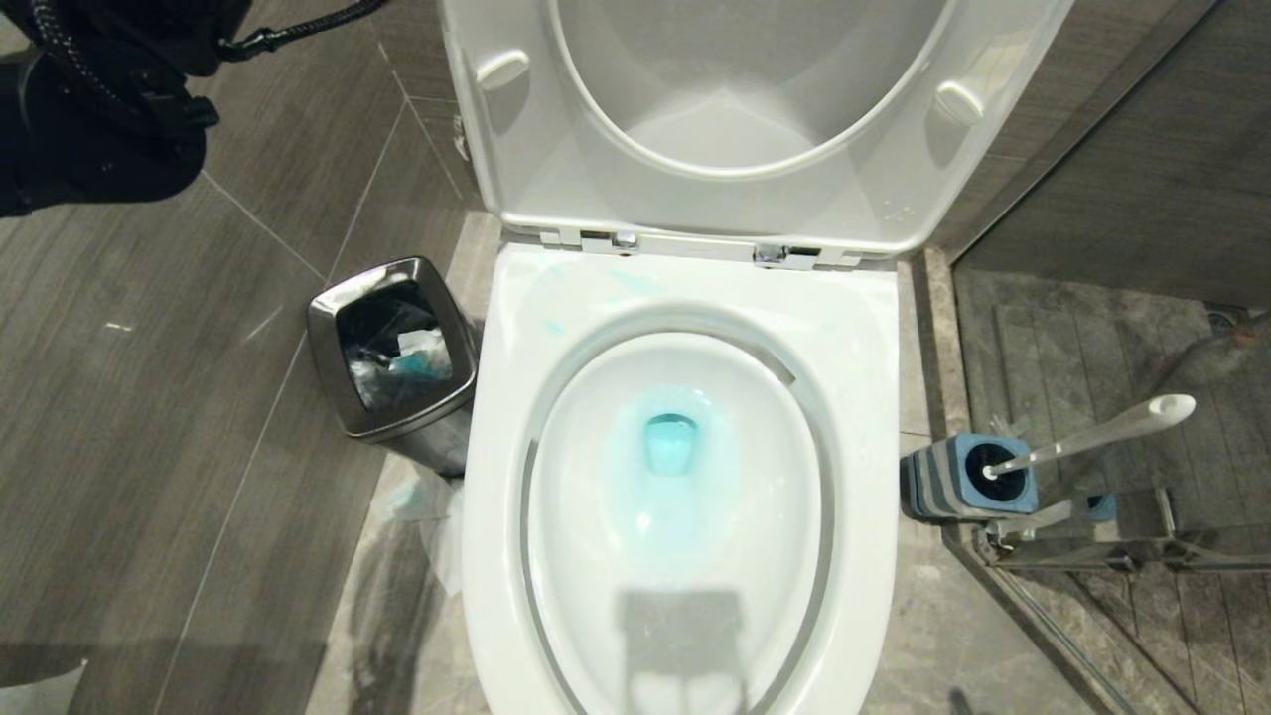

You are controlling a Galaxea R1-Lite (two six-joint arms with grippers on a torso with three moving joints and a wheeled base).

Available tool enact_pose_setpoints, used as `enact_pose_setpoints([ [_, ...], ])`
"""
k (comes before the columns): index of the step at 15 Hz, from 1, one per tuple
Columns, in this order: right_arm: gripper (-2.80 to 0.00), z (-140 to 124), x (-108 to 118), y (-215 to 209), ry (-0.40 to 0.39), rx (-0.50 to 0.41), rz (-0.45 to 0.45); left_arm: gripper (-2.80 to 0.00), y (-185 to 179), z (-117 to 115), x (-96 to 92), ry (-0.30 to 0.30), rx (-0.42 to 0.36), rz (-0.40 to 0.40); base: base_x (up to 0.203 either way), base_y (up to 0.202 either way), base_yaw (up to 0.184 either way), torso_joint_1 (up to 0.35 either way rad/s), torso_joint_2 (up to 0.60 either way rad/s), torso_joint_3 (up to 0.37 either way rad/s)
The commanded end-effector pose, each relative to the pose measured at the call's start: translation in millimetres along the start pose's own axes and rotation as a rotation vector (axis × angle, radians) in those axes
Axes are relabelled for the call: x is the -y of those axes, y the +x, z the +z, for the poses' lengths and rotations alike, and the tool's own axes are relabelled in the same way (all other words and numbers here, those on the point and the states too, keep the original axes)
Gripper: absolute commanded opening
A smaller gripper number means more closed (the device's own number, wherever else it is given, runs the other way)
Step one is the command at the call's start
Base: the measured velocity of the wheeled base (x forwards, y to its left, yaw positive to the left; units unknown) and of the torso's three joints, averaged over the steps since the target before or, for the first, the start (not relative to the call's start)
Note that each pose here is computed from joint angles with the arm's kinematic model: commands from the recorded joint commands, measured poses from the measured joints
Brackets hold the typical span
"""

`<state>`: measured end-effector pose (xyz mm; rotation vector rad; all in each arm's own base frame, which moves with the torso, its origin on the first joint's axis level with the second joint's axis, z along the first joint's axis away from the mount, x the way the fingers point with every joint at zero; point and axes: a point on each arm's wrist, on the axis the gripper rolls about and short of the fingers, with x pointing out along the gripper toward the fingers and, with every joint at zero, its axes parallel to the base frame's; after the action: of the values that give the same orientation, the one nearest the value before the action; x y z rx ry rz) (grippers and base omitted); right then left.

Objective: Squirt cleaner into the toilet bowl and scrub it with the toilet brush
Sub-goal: Flush the toilet

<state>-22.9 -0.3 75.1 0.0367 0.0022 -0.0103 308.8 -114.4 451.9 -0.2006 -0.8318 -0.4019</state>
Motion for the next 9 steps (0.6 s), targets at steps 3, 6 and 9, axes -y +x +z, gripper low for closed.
enact_pose_setpoints([
  [3, -2.8, -0.3, 0.0, 0.2, 0.0, -0.002, 0.0, -2.8, 1.5, -18.2, 0.6, -0.011, -0.029, -0.005, 0.0, 0.0, 0.0, 0.0, 0.0, 0.0],
  [6, -2.8, -0.4, 0.0, 0.2, 0.0, -0.002, 0.0, -2.8, 1.7, -20.8, -1.3, -0.016, -0.032, -0.003, 0.0, 0.0, 0.0, 0.0, 0.0, 0.0],
  [9, -2.8, -0.4, 0.0, 0.2, 0.0, -0.002, -0.001, -2.8, 1.7, -22.3, -2.9, 0.016, -0.037, -0.001, 0.0, 0.0, 0.0, 0.0, 0.0, 0.0],
])
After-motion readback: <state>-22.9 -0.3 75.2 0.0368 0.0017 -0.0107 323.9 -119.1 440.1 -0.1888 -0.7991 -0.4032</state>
